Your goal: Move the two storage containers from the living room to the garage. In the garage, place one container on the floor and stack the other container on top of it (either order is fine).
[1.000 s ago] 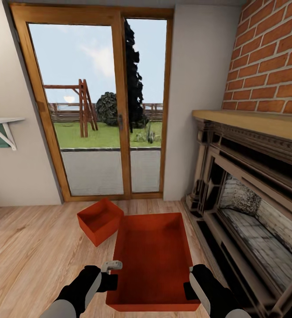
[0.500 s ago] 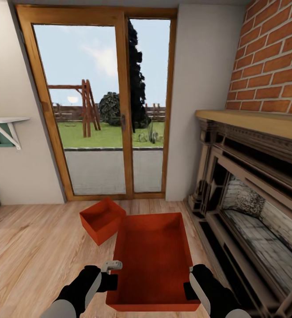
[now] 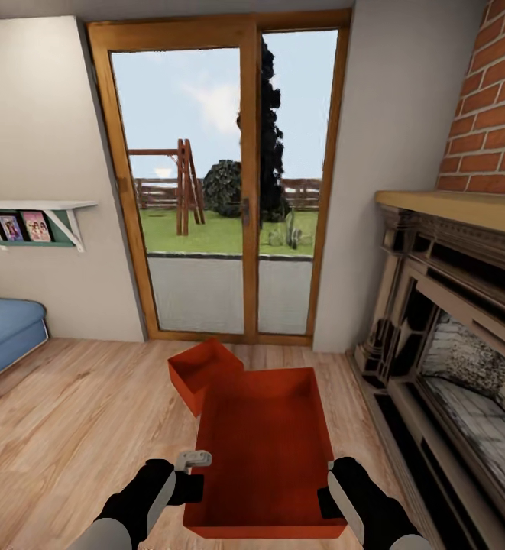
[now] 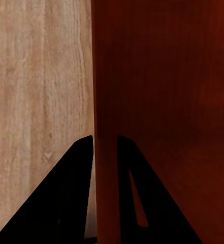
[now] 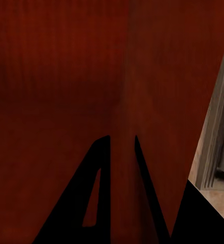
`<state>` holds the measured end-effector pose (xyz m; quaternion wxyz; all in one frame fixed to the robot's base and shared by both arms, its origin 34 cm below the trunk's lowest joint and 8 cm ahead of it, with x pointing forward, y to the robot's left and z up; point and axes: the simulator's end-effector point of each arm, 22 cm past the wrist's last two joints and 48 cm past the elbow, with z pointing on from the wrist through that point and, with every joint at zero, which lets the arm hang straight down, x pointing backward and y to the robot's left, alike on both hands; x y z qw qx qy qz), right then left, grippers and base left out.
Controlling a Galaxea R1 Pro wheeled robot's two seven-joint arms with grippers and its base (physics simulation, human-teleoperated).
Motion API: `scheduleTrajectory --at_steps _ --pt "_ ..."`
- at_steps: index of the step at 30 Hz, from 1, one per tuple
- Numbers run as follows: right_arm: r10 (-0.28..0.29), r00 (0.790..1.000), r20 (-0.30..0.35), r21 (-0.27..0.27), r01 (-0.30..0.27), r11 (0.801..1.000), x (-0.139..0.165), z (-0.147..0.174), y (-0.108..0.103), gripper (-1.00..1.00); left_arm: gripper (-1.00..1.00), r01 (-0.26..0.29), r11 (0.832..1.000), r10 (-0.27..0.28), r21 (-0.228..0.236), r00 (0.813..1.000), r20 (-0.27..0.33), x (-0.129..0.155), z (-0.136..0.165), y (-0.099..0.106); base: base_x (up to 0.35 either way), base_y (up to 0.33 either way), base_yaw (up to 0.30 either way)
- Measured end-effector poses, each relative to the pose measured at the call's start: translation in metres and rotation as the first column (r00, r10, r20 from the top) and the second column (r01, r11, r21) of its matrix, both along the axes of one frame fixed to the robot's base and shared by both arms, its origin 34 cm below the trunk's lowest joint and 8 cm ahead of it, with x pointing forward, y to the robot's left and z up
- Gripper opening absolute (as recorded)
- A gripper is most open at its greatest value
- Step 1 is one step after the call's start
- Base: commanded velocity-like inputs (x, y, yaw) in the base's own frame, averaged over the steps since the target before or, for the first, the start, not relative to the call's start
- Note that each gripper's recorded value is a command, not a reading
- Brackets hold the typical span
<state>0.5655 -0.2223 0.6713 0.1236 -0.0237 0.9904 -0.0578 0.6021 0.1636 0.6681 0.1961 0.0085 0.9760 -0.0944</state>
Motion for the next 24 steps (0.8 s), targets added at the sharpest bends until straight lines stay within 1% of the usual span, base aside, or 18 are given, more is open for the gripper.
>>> scheduleTrajectory --at_steps 9,24 --pt "0.001 1.0 0.001 -0.001 -0.001 1.0 0.0004 0.0004 -0.0002 -1.0 -1.0 -0.001 1.0 0.001 -0.001 1.0 0.001 0.0003 0.0002 -0.0002 0.0 0.0 0.029" --pt "0.001 1.0 0.0 -0.001 -0.001 1.0 0.0001 0.0001 0.0 -1.0 -1.0 -0.001 1.0 0.001 0.0 1.0 0.0 0.0 0.0 0.0001 0.0 0.0 0.266"
